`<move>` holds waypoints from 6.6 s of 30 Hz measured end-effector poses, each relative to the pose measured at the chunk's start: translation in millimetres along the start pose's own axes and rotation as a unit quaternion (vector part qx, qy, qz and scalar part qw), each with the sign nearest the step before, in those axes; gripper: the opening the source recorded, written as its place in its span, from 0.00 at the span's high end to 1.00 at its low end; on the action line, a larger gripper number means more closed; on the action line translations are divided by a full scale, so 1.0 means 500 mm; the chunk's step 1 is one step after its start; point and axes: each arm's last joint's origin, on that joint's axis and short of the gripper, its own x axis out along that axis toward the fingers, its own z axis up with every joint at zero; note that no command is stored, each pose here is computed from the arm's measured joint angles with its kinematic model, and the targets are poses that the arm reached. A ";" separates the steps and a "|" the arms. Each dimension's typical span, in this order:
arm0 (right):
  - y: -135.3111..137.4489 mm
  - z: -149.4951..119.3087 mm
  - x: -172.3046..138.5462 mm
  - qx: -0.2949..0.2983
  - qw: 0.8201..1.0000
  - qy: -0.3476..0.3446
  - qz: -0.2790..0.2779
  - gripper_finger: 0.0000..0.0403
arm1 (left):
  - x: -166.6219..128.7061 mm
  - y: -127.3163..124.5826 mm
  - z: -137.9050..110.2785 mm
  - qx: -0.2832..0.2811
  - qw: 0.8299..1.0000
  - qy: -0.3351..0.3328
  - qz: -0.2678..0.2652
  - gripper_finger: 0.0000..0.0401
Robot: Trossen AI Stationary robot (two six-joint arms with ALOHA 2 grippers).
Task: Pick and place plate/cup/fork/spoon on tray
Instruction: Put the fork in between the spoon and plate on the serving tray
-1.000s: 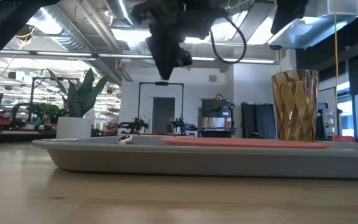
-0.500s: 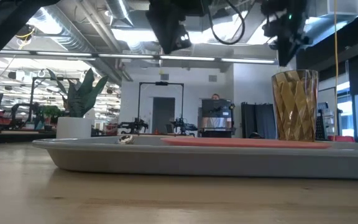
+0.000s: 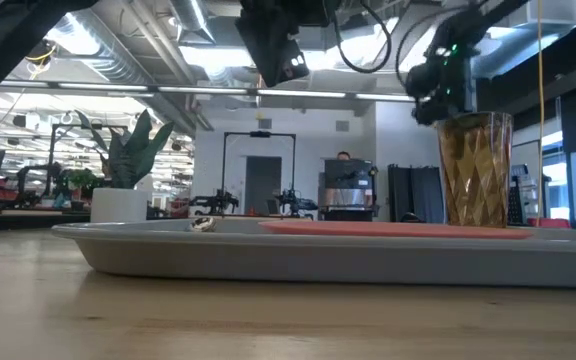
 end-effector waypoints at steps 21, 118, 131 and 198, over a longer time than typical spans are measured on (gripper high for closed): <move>0.014 -0.073 0.119 0.083 0.992 0.066 0.073 0.82 | -0.023 0.062 -0.030 -0.027 1.000 -0.010 0.011 0.88; 0.130 -0.193 0.200 0.192 0.980 -0.056 -0.018 1.00 | -0.023 0.063 -0.030 -0.014 1.000 -0.005 0.021 0.88; 0.164 -0.205 0.027 0.199 0.970 -0.120 -0.067 1.00 | -0.022 0.063 -0.030 -0.018 1.000 -0.004 0.021 0.88; 0.754 -0.260 -0.043 -0.260 0.932 -0.224 -0.118 1.00 | -0.191 -0.056 -0.164 0.152 0.982 -0.070 0.091 0.88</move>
